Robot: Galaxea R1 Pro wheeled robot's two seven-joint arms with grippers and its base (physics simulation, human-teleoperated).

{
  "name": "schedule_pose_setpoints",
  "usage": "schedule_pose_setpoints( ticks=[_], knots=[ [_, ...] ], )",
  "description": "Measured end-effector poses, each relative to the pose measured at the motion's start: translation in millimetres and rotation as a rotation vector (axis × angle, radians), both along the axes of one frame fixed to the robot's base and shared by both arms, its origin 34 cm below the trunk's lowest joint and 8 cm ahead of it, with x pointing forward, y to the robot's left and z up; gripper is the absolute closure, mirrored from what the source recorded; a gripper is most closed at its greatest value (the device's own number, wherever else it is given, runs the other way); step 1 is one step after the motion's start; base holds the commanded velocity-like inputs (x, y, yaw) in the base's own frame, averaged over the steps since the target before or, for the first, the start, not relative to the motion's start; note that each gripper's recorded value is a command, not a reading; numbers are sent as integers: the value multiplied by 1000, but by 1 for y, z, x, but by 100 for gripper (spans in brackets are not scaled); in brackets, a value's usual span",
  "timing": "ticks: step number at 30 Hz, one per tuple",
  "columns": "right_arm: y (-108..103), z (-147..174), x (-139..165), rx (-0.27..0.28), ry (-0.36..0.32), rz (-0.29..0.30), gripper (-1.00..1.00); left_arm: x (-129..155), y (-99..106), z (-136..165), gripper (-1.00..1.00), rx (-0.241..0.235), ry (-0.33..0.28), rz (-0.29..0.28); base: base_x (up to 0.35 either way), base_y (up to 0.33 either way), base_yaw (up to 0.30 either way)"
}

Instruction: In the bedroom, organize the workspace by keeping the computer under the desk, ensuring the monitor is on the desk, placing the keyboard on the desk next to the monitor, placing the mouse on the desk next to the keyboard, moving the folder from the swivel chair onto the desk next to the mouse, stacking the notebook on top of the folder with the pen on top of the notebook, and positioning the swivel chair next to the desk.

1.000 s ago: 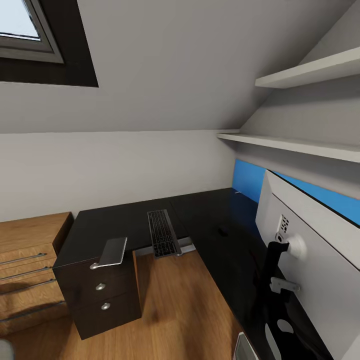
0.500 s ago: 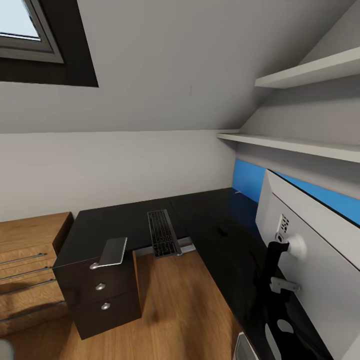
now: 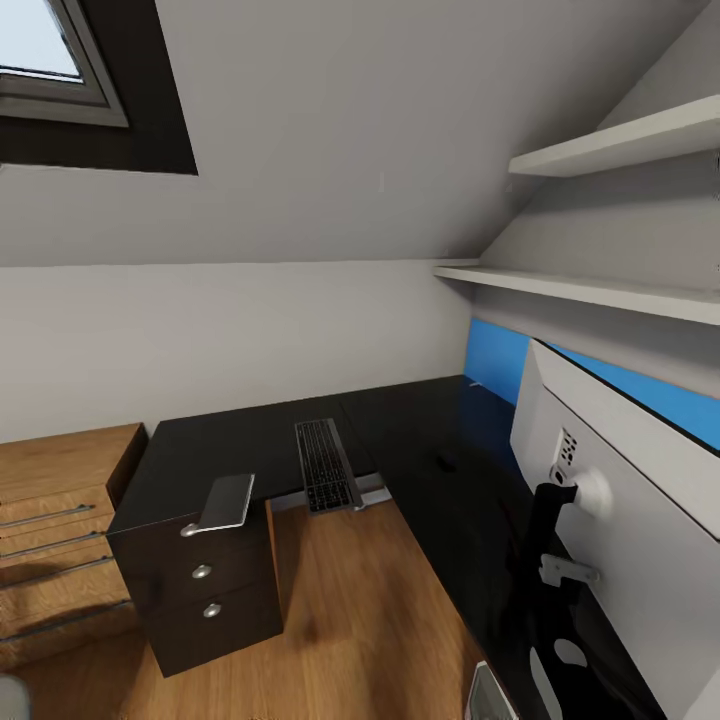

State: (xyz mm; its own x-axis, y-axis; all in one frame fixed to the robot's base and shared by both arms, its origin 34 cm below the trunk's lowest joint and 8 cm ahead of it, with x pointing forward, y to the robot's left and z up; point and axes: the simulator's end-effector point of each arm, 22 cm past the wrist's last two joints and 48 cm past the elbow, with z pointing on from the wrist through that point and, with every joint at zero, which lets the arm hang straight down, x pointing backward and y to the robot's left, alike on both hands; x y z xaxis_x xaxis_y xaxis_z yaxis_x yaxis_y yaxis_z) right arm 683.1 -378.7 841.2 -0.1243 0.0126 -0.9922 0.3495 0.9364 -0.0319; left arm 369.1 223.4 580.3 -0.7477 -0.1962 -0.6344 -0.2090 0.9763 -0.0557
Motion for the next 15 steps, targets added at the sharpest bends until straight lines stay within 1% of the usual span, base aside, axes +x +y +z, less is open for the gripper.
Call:
schedule_pose_setpoints(
  ticks=[6,10,15],
  knots=[
    [0,0,0,1,0,-1,100,0,0,0,-100,0,1,0,-203,-67,0],
    [0,0,0,0,0,-1,100,0,0,0,-100,0,0,0,-145,-88,0],
    [0,0,0,-1,0,1,100,0,0,0,-100,0,0,0,-112,-181,0]
  ],
)
